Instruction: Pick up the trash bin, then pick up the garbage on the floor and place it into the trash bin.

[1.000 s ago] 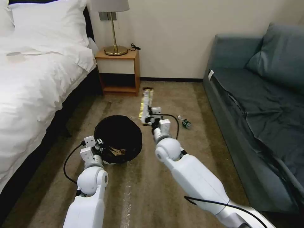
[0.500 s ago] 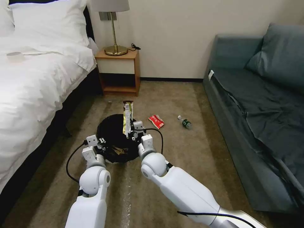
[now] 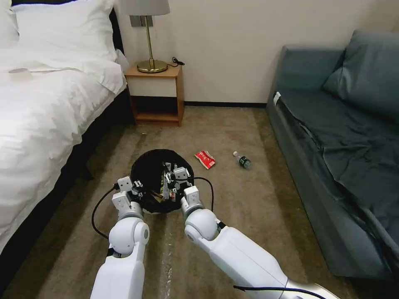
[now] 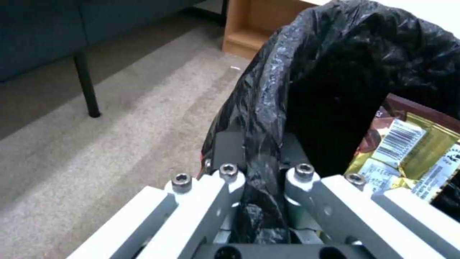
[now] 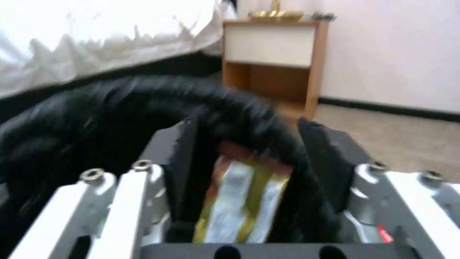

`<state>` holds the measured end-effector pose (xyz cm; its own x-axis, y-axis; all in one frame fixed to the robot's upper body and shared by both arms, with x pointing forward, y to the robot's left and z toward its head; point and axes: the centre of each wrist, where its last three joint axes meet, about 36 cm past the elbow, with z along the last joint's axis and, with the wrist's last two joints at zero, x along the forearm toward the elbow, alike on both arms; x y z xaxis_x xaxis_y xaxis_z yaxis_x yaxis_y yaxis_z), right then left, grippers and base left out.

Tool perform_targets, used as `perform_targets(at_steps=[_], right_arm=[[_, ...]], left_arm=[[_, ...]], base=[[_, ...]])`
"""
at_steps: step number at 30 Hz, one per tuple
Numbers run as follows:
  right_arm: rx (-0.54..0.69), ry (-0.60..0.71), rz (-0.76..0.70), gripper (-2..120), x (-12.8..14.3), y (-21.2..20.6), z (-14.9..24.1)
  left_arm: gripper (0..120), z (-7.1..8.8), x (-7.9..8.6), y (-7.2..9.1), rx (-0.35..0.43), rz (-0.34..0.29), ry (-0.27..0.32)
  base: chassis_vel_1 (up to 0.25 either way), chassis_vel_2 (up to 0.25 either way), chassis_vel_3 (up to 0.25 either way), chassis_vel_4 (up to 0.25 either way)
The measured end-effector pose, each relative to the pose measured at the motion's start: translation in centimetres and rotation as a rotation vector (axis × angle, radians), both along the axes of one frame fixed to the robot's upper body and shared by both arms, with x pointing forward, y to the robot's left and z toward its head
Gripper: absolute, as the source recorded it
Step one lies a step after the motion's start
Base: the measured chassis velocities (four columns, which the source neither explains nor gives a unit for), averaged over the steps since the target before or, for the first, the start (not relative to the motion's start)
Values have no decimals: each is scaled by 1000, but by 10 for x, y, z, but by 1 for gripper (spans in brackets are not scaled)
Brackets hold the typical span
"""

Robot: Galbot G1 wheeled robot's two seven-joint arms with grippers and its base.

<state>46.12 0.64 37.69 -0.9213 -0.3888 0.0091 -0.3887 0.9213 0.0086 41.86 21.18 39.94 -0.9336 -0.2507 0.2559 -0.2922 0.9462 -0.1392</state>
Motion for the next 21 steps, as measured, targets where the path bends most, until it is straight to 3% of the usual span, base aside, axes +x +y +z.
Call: perform_targets(at_steps=[5,6,8,11,15,21], right_arm=[[26,-59,-55,75,14,-20,16],[39,-102,-100,85,22,-39,25],[37,-126,-137,86,25,-55,28],[34,-140,-242,98,23,-97,26],[12,-144,-398,100,7,-157,11],[-20,-180,-520,100,-13,-216,-6]], left_arm=[[4,0,0,6,8,2,1],[4,0,0,9,9,-3,4],[4,0,0,12,12,-7,6],[4,0,1,18,22,-11,6],[4,0,2,20,20,-45,4],[4,0,1,28,30,-78,7]], base=[[0,0,0,0],[0,0,0,0],[0,0,0,0],[0,0,0,0],[0,0,0,0],[0,0,0,0]])
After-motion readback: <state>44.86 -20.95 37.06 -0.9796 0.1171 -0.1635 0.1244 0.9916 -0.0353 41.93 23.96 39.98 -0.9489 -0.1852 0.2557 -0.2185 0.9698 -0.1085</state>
